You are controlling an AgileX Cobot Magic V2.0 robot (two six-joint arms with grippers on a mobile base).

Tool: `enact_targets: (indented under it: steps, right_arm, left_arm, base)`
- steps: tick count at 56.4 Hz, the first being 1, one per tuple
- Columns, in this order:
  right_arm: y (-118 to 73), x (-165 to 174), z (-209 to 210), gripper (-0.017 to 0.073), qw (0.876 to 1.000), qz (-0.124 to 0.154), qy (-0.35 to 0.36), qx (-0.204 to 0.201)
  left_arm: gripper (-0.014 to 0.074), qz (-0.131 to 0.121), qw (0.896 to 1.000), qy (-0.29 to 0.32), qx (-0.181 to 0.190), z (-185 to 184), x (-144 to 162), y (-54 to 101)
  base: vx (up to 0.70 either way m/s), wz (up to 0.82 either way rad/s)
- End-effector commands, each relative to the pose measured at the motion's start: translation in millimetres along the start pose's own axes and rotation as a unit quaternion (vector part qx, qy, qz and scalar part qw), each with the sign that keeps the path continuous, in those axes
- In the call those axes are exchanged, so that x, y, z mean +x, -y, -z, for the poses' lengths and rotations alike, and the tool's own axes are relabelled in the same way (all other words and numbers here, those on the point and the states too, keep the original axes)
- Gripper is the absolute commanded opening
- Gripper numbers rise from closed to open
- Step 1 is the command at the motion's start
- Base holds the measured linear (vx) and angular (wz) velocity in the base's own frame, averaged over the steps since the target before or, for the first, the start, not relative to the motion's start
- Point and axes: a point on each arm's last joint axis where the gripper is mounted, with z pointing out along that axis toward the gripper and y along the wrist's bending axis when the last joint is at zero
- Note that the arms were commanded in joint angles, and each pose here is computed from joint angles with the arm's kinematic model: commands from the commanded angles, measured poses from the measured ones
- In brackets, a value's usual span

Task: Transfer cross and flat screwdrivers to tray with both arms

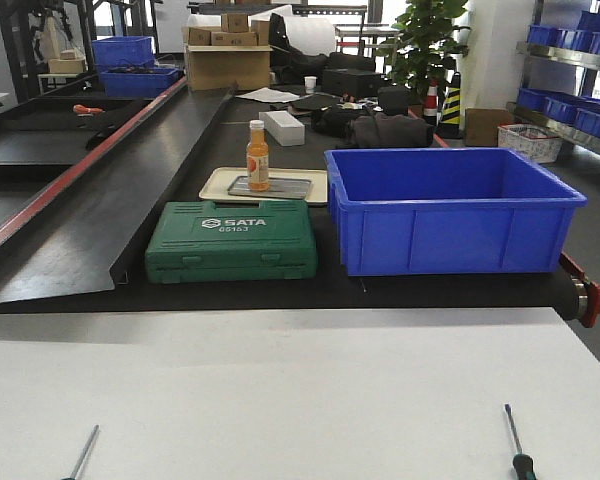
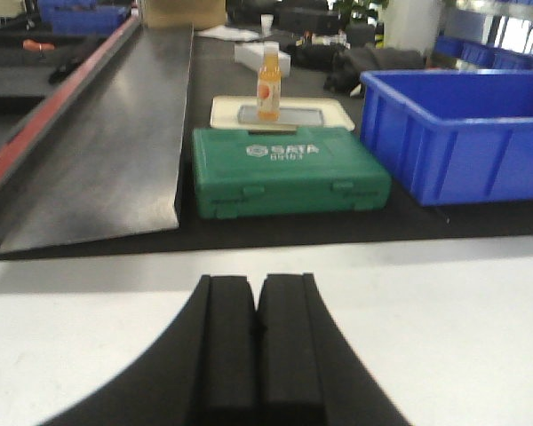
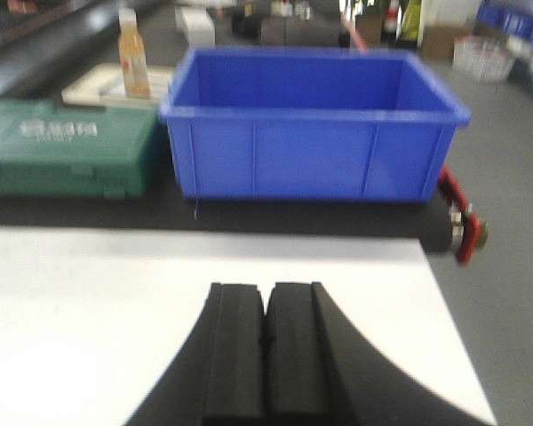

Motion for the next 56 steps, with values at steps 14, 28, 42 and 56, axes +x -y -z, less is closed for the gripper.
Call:
enact_targets:
  steps: [14,28,42,56]
  right_arm:
    - [0.1,11.3,-22.5,0.0349,0.997,-0.013,-0.079,0.001]
    - [-1.4,26.6,-46.6,0.0719,0.992,-0.015,-0.128,-0.001]
    - [-0.5,51.4,-89.4,0.0701,0.97,0.001,-0.244,0.008]
    - [3.9,79.4,-158.4,0.0595,0.908,-0.02,-0.414,0.059]
  left_arm:
    - [0.0242,0.003,1.0,0.018,-0.002,-21.2,-6.7,-0.4]
    - [0.0479,0.003,1.0,0.007,-0.002,-21.5,-4.6,-0.4]
    - [0.0498,0.003,1.0,-0.004,-0.002,-21.6,-2.1,-0.4]
    - [0.0498,0.003,0.999,-0.054,-0.002,-21.0,7.1,-0.3]
  base:
    - [0.0,0.0]
    - [0.0,0.0]
    - [0.0,0.0]
    - [0.0,0.0]
